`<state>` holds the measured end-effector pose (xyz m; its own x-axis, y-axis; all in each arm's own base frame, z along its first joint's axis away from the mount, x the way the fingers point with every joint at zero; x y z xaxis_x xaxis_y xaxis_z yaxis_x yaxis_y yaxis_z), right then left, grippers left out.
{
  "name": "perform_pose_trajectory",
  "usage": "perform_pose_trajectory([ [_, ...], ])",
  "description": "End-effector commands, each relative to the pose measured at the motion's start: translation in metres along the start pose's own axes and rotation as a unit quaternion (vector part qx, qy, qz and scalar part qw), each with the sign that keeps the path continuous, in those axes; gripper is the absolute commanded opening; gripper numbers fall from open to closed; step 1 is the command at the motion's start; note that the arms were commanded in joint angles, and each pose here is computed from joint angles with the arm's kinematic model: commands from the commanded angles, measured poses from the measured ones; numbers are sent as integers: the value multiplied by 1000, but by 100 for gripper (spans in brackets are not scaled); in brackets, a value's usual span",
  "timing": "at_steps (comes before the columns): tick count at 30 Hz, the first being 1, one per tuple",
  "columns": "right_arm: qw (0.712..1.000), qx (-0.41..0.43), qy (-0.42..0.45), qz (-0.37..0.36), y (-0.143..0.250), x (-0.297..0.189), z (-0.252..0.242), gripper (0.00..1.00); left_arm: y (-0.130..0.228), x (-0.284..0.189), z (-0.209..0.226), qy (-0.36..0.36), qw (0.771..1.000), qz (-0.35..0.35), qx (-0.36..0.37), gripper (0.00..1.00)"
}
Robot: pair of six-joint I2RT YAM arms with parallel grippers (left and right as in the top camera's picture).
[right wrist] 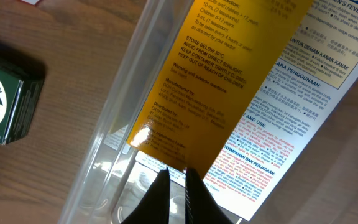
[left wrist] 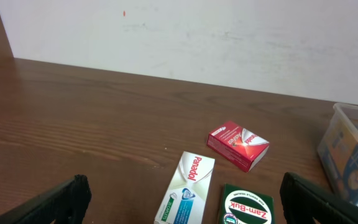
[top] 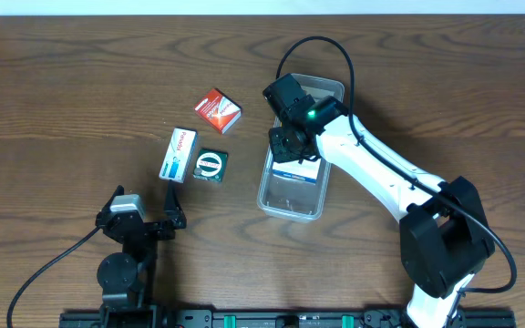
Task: Pack container
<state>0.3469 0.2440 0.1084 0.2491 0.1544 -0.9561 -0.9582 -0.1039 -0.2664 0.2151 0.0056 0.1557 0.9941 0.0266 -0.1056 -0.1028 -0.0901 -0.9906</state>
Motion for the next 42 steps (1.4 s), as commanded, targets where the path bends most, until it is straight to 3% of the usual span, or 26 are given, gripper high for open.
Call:
perform_pose_trajectory([
  [1,1000,-10,17,4,3,7,-10,8,14,1,3,-7,1000,24,6,98],
  [11,999,-24,22,-5,-4,3,-15,6,14,1,3,-7,1000,24,6,98],
  [13,999,-26,16,-17,-9,-6,-12,10,14,1,3,-7,1000,24,6,98],
  [24,994,-12,-3,-107,-30,-95,-29,44,14,1,3,-7,1000,24,6,98],
  [29,991,38,14,-126,-35,-125,-74,72,14,1,3,-7,1000,24,6,98],
  [31,989,70,27,-129,-39,-131,-102,95,14,1,3,-7,1000,24,6,98],
  [32,987,88,36,-128,-40,-132,-116,99,14,1,3,-7,1000,24,6,98],
  [42,954,258,104,-115,-33,-138,-251,99,14,1,3,-7,1000,24,6,98],
])
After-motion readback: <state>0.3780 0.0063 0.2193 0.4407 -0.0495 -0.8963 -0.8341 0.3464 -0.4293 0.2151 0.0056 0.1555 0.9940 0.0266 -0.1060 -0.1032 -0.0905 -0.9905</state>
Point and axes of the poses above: each gripper's point midway between its finger pads, its own x axis out along the fingers, its own z axis along the line the jaws close on, y = z × x, the point moved 3 cm from there along -x, back along the fingers, and after that the axes turned 3 degrees about x, right-handed, at the moved point
